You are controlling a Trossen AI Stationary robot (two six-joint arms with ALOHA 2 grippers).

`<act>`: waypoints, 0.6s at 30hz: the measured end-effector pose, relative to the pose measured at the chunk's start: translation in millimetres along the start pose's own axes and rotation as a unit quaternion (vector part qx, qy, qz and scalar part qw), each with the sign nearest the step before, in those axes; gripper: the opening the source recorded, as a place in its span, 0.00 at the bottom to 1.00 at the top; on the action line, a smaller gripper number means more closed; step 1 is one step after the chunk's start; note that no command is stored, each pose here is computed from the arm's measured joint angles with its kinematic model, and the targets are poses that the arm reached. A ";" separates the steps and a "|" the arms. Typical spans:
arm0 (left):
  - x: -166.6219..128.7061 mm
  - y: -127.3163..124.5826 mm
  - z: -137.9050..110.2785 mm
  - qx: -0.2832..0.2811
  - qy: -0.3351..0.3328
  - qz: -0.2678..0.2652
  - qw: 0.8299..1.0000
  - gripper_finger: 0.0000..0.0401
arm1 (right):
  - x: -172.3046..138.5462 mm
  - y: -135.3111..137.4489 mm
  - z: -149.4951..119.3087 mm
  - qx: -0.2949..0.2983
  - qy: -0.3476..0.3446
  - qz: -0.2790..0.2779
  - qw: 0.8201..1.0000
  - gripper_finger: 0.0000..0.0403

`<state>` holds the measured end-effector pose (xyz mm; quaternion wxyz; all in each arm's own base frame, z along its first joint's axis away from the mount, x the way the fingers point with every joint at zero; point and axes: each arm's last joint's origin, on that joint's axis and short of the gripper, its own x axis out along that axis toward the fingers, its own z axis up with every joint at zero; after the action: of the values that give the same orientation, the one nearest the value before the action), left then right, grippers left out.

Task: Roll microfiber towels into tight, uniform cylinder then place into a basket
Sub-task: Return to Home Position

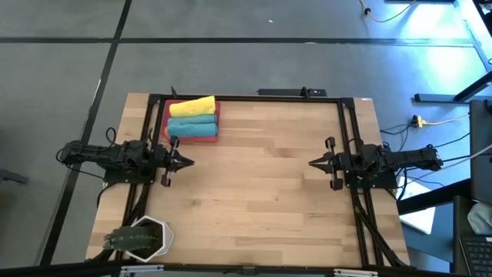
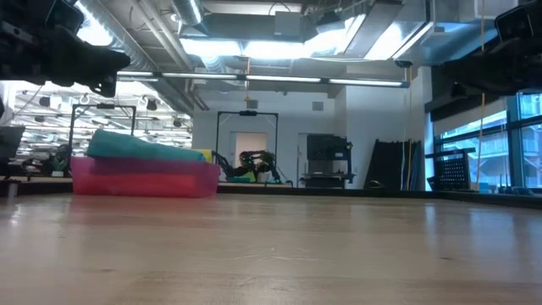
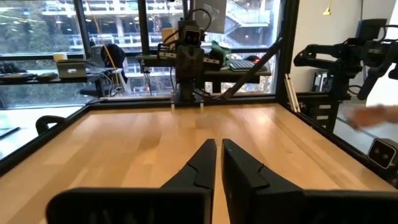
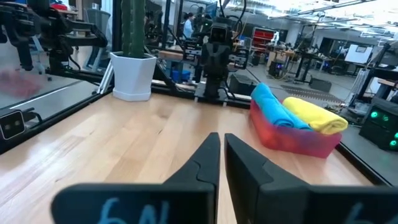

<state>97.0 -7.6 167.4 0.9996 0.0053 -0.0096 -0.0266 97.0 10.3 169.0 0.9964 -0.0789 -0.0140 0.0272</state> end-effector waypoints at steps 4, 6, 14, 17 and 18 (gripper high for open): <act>0.0 0.0 0.0 0.000 0.000 0.000 1.000 0.05 | 0.0 0.0 0.0 0.000 0.000 0.000 1.000 0.07; 0.0 0.0 0.0 0.000 0.000 0.000 1.000 0.05 | 0.0 0.0 0.0 0.000 0.000 0.000 1.000 0.07; 0.0 0.0 0.1 0.000 -0.001 0.001 1.000 0.03 | 0.0 0.0 0.0 0.000 0.000 0.000 1.000 0.07; 0.0 0.0 0.1 0.000 -0.001 0.001 1.000 0.02 | 0.0 0.0 0.0 0.000 0.000 0.000 1.000 0.07; 0.0 0.0 0.1 0.000 -0.001 0.001 1.000 0.02 | 0.0 0.1 0.0 0.000 0.000 0.001 1.000 0.07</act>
<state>97.0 -7.5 167.5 0.9996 0.0050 -0.0101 -0.0259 97.0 10.3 169.0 0.9964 -0.0793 -0.0141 0.0278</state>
